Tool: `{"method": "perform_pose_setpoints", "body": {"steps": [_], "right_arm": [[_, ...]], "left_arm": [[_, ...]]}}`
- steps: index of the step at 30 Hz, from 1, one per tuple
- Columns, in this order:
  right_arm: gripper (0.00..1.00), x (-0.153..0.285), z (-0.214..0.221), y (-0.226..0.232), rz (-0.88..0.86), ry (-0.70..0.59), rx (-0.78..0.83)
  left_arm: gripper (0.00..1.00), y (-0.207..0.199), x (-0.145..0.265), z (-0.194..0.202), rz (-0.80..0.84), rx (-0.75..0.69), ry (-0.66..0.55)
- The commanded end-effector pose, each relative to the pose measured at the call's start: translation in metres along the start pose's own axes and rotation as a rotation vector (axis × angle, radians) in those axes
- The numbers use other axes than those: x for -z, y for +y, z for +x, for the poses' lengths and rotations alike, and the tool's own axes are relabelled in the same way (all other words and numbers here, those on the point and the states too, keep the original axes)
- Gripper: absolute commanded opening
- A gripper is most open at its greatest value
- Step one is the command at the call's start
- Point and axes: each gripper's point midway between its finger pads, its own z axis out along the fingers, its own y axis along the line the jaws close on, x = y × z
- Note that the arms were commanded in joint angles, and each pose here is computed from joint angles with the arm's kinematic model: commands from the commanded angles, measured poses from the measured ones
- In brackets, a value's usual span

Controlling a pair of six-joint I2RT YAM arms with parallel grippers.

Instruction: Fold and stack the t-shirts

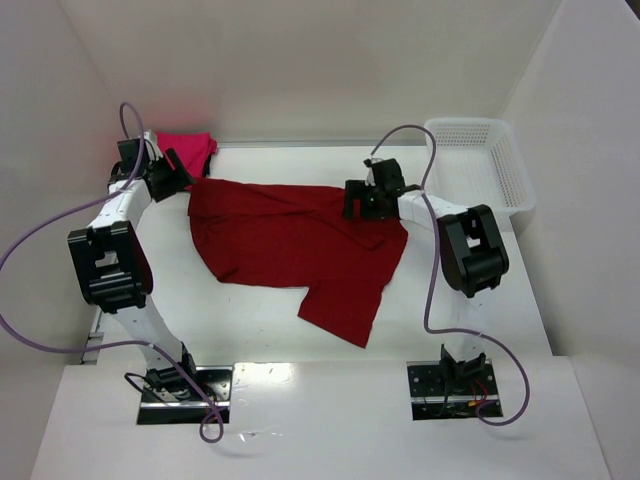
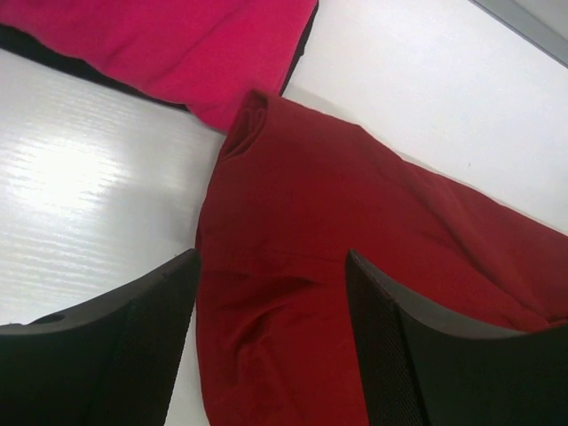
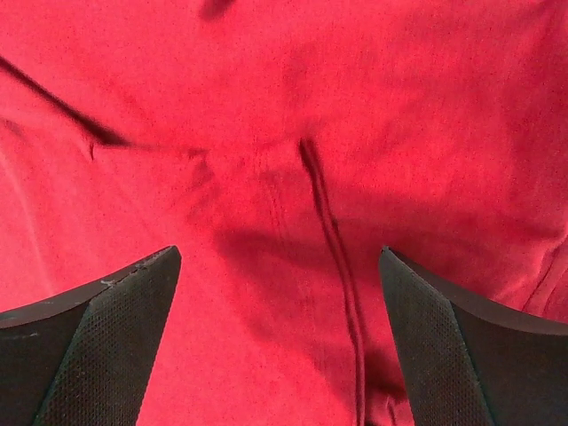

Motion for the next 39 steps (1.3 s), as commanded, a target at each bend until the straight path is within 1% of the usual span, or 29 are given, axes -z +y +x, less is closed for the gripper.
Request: {"method": "perform_pose_setpoints", "body": {"steps": [1,3,7,8,10,11,13,15,18,22,23,25,26,28,31,33,34,35,36,37,39], "right_arm": [[0.97,-0.002,-0.041,0.01,-0.011,-0.108,0.056],[0.97,-0.009,-0.047,0.009,-0.003,-0.115,0.066],[0.92,-0.021,-0.049,0.007,0.0,-0.105,0.064],[0.86,-0.024,-0.05,0.013,-0.008,-0.105,0.072],[0.78,-0.029,-0.044,0.016,-0.011,-0.09,0.077],[0.76,-0.029,-0.041,0.021,-0.018,-0.087,0.084],[0.74,-0.031,-0.036,0.019,-0.014,-0.076,0.083],[0.68,-0.031,-0.032,0.018,-0.012,-0.067,0.081],[0.62,-0.032,-0.029,0.018,-0.021,-0.062,0.082],[0.51,-0.035,-0.025,0.019,-0.029,-0.05,0.081],[0.44,-0.035,-0.024,0.021,-0.041,-0.047,0.081],[0.38,-0.036,-0.02,0.019,-0.038,-0.038,0.08],[0.34,-0.036,-0.019,0.021,-0.047,-0.036,0.08],[0.28,-0.032,-0.02,0.021,-0.047,-0.036,0.08],[0.21,-0.016,-0.028,0.039,-0.099,-0.052,0.083],[0.17,-0.008,-0.019,0.044,-0.135,-0.033,0.083],[0.17,0.003,-0.022,0.054,-0.162,-0.047,0.095],[0.17,0.006,-0.014,0.055,-0.176,-0.03,0.093],[0.17,0.012,-0.009,0.067,-0.225,-0.015,0.093],[0.17,0.024,-0.011,0.074,-0.254,-0.024,0.098],[0.17,0.031,0.009,0.086,-0.299,0.013,0.111]], "left_arm": [[0.74,-0.018,0.006,-0.028,0.066,-0.037,-0.075],[0.74,-0.019,0.009,-0.031,0.068,-0.048,-0.084],[0.75,-0.021,0.009,-0.03,0.078,-0.059,-0.081],[0.75,-0.02,0.009,-0.028,0.075,-0.066,-0.073],[0.75,-0.018,0.009,-0.029,0.066,-0.066,-0.075],[0.75,-0.018,0.009,-0.029,0.066,-0.066,-0.075],[0.75,-0.019,0.012,-0.031,0.069,-0.077,-0.084],[0.75,-0.019,0.013,-0.029,0.066,-0.075,-0.076],[0.75,-0.019,0.013,-0.029,0.066,-0.075,-0.076],[0.75,-0.021,0.016,-0.032,0.069,-0.077,-0.084],[0.75,-0.021,0.016,-0.032,0.069,-0.077,-0.084],[0.75,-0.022,0.019,-0.034,0.071,-0.079,-0.093],[0.75,-0.022,0.019,-0.032,0.069,-0.077,-0.084],[0.75,-0.022,0.019,-0.032,0.069,-0.077,-0.084],[0.75,-0.022,0.021,-0.031,0.069,-0.077,-0.084],[0.75,-0.022,0.021,-0.031,0.069,-0.077,-0.084],[0.75,-0.022,0.021,-0.031,0.069,-0.077,-0.084],[0.75,-0.022,0.021,-0.031,0.069,-0.077,-0.084],[0.75,-0.024,0.021,-0.033,0.08,-0.08,-0.09],[0.75,-0.024,0.021,-0.033,0.08,-0.08,-0.09],[0.75,-0.026,0.022,-0.032,0.091,-0.071,-0.086]]}}
